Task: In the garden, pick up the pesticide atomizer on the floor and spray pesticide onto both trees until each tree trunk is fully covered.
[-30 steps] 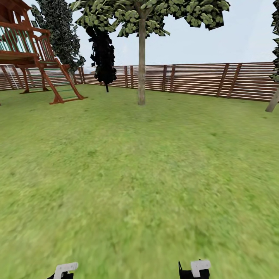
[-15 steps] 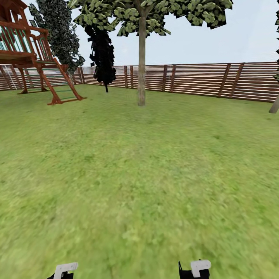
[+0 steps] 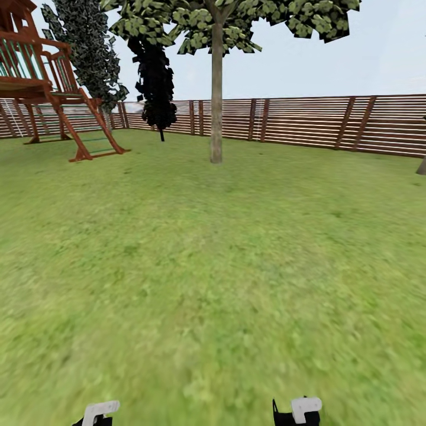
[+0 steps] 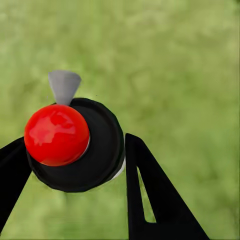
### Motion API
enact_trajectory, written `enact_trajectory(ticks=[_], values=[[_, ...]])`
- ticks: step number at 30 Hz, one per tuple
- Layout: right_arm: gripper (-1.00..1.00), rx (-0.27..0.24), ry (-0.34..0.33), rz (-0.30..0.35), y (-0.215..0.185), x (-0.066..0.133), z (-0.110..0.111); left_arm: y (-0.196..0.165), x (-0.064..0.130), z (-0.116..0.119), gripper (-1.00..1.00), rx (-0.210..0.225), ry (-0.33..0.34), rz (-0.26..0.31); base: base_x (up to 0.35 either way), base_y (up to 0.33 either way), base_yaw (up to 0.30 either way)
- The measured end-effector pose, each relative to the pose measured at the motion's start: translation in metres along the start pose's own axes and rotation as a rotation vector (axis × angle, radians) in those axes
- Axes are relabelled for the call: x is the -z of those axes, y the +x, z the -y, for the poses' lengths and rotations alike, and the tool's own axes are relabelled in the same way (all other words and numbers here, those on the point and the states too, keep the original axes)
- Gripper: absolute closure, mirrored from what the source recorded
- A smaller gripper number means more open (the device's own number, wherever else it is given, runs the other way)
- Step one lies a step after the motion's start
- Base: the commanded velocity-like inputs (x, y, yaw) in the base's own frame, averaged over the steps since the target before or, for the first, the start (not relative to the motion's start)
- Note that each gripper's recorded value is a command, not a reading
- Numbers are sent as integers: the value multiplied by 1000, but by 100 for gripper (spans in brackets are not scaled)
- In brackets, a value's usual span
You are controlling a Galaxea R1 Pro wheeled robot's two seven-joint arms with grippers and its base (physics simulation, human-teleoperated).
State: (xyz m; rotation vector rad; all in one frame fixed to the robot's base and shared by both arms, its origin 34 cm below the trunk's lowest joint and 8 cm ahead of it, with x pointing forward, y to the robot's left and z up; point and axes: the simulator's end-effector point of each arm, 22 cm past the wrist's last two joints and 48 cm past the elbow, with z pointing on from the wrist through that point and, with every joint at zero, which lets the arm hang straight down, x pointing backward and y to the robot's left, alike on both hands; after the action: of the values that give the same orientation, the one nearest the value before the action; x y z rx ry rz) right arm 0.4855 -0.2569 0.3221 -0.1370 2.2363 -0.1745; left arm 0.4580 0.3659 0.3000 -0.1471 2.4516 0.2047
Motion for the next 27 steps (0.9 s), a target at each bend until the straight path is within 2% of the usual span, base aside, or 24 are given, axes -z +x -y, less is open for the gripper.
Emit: enact_trajectory(ticks=[27], values=[[-100, 0, 0, 0, 0, 0, 0, 0, 0, -1, 100, 0, -1, 0, 339, 0, 0]])
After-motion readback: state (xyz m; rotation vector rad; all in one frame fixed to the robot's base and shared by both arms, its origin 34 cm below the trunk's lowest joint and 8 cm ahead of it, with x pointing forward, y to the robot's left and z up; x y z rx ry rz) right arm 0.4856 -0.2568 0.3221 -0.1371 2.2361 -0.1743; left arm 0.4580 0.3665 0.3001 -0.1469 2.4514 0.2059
